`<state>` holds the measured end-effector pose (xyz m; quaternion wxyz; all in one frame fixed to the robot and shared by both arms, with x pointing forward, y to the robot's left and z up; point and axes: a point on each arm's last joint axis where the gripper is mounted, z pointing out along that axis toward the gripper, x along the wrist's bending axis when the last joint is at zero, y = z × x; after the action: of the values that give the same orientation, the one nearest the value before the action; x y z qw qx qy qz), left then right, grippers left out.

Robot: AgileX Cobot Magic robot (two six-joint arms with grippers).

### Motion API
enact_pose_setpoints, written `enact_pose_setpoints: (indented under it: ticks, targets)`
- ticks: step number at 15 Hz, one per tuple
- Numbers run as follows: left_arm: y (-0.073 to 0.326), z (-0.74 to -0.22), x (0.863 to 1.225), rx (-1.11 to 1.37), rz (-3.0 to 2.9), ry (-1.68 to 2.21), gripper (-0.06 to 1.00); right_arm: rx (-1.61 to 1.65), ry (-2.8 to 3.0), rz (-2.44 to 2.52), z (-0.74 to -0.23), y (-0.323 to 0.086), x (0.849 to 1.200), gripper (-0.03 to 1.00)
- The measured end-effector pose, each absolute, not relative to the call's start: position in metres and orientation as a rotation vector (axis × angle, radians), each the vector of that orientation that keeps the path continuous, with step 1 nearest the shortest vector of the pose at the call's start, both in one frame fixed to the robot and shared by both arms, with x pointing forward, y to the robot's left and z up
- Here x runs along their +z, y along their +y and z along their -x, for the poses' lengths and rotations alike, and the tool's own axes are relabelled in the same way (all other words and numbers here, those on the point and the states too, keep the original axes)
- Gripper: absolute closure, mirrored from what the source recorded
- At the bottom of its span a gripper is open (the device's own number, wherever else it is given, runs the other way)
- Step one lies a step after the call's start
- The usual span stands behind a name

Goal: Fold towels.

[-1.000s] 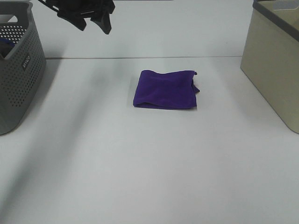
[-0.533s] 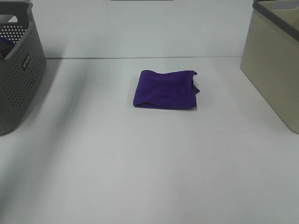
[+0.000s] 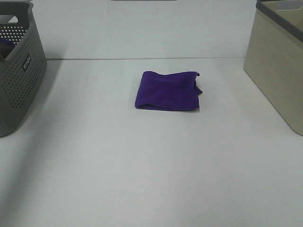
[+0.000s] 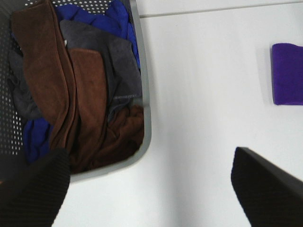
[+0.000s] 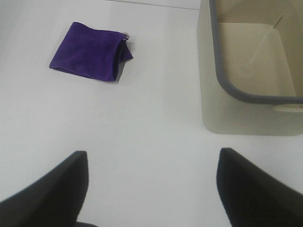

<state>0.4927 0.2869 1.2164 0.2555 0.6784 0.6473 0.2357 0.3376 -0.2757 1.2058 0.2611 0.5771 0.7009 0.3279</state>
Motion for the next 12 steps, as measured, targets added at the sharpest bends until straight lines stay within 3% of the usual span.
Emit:
enact_pose_setpoints:
  ticks: [5, 9, 12]
  targets:
    - [0.295, -0.349, 1.18, 0.698, -1.789, 1.706, 0.09, 1.063, 1.757, -1.452, -0.24, -0.301, 1.164, 0.22]
    - [0.3, -0.267, 1.122, 0.783, -1.727, 1.635, 0.09, 1.083, 1.739, -1.395, -0.214, -0.308, 1.126, 0.22]
    - [0.301, -0.237, 1.089, 0.844, -1.703, 1.56, 0.09, 1.075, 1.748, -1.398, -0.209, -0.31, 1.095, 0.22]
